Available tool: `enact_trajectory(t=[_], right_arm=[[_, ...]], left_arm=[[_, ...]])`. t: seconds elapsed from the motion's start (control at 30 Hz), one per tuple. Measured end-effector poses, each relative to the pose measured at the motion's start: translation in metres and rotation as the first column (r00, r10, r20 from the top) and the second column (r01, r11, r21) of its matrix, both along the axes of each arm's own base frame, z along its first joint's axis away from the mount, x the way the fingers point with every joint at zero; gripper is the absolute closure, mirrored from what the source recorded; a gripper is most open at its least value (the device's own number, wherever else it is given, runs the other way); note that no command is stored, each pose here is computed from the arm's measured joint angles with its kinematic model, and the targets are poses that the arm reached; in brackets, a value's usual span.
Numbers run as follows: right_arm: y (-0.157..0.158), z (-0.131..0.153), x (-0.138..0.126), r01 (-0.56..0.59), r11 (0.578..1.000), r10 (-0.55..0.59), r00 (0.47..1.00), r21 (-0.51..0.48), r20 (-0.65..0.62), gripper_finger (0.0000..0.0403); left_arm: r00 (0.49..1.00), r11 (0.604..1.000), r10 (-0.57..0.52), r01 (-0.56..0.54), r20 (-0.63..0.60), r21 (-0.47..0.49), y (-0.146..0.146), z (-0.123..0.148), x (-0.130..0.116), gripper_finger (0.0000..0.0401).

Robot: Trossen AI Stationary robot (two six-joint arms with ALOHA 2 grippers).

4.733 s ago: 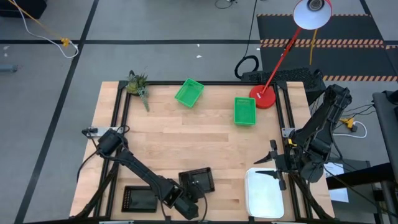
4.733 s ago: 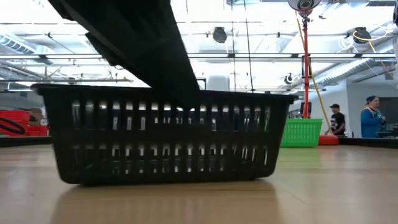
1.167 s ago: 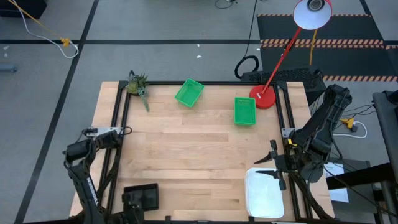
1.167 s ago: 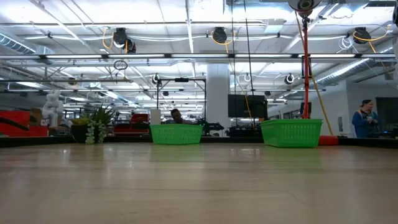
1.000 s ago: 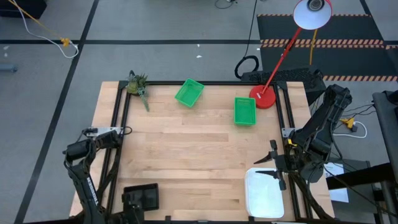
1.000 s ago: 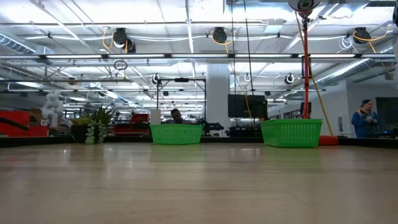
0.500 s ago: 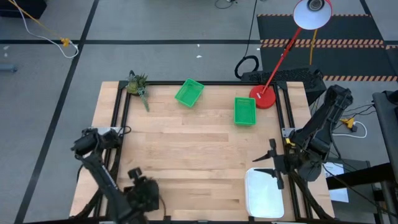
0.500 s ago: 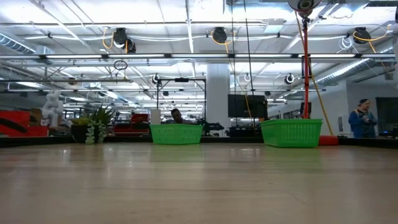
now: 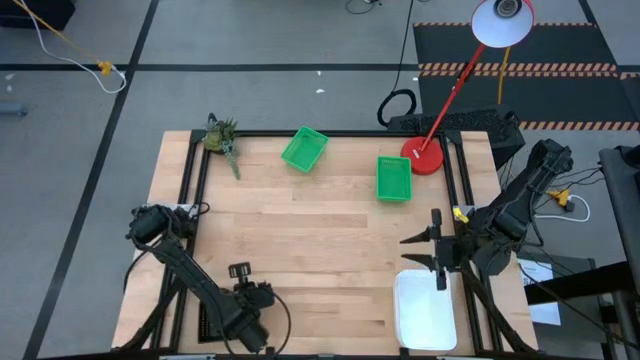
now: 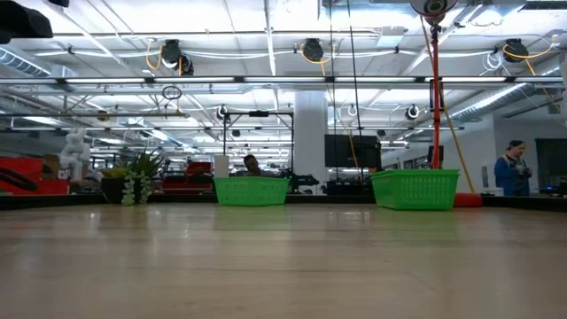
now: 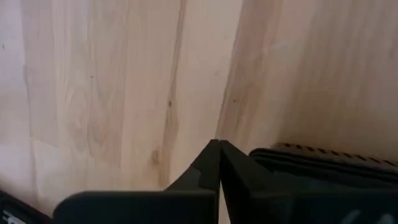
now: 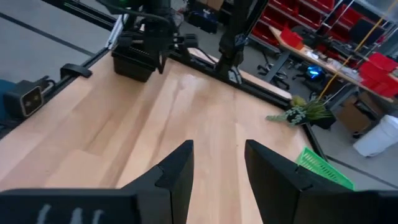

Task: Stack baskets by color
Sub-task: Stack the right black bin on top of the left black bins, then stack the left green bin on top of the right green bins

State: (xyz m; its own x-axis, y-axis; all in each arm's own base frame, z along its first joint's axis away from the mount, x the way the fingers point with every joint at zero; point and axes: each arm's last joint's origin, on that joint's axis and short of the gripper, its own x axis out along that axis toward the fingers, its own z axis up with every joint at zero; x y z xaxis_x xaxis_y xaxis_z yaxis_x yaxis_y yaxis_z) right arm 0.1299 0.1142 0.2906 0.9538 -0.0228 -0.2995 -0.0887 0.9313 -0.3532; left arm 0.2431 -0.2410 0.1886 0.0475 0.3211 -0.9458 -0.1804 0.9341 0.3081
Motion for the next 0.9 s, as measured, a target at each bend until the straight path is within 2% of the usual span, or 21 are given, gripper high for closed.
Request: enact_trajectory(t=[0.07,0.27,0.33,0.43,0.57,0.7,0.9], right_arm=[[-0.003,0.002,0.000,0.008,1.000,-0.008,1.000,-0.002,0.007,0.0264],[-0.011,0.005,0.001,0.041,0.999,-0.041,0.999,-0.001,0.024,0.0264],[-0.014,0.007,0.004,0.058,0.998,-0.058,0.998,-0.006,0.033,0.0264],[-0.018,0.009,0.008,0.082,0.996,-0.081,0.995,-0.022,0.055,0.0264],[-0.027,0.013,0.015,0.139,0.990,-0.136,0.987,-0.028,0.080,0.0264],[-0.040,0.014,0.025,0.185,0.983,-0.184,0.979,-0.003,0.089,0.0264],[-0.058,0.008,0.049,0.185,0.983,-0.185,0.982,0.021,0.042,0.0264]], left_arm=[[1.000,1.000,-0.009,0.009,0.001,-0.009,0.000,0.003,0.001,0.0396],[0.999,0.998,-0.029,0.030,0.021,-0.063,-0.005,0.009,0.004,0.0374],[0.999,0.994,-0.041,0.044,0.031,-0.101,-0.009,0.010,0.006,0.0375],[0.998,0.993,-0.045,0.049,0.034,-0.108,-0.010,0.011,0.006,0.0383],[0.997,0.998,-0.052,0.055,0.062,-0.032,-0.005,0.019,0.008,0.0397],[0.973,0.993,-0.100,0.084,0.207,0.082,0.010,0.041,0.015,0.0387],[0.913,0.951,-0.216,0.117,0.345,0.286,0.044,0.076,0.028,0.0379]])
